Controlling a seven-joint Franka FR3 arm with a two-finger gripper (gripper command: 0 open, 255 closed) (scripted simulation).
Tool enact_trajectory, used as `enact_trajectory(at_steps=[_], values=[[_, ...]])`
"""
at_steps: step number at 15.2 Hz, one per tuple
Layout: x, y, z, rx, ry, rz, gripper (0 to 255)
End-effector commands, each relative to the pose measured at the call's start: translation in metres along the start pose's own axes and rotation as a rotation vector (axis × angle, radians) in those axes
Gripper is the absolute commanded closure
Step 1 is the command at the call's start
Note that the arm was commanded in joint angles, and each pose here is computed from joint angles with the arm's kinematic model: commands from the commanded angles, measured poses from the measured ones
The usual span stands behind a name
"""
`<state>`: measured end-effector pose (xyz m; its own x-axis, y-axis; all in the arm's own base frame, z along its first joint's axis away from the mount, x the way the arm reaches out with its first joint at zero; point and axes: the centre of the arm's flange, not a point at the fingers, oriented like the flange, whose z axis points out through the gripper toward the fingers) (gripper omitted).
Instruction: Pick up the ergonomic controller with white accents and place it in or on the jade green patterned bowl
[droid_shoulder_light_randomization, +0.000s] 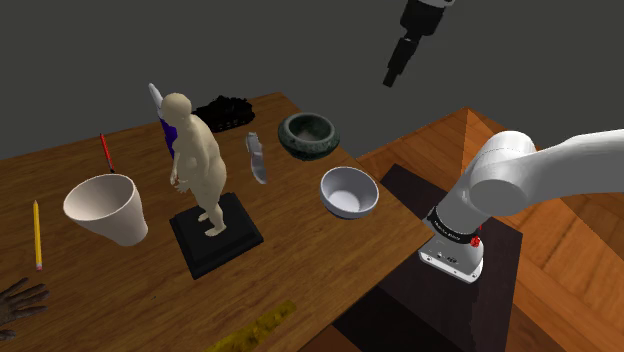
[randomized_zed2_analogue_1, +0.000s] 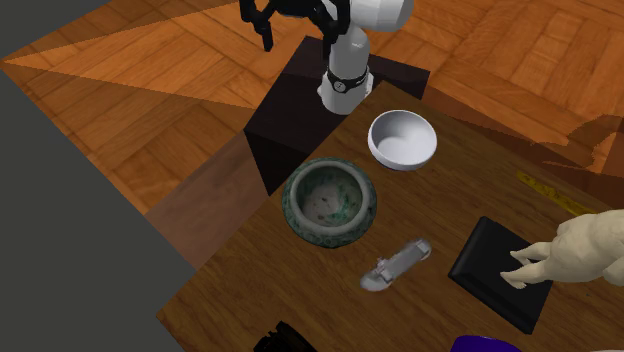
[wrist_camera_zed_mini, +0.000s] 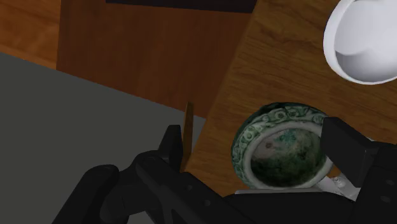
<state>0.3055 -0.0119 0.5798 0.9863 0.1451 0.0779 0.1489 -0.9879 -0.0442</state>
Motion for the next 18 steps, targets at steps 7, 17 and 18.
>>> enact_trajectory(at_steps=[7,17,18], values=[[0.04,-0.063,0.036,-0.042,0.017,0.067,0],[0.118,-0.158,0.099,-0.112,0.046,0.178,0],[0.127,-0.167,0.105,-0.119,0.049,0.19,0]])
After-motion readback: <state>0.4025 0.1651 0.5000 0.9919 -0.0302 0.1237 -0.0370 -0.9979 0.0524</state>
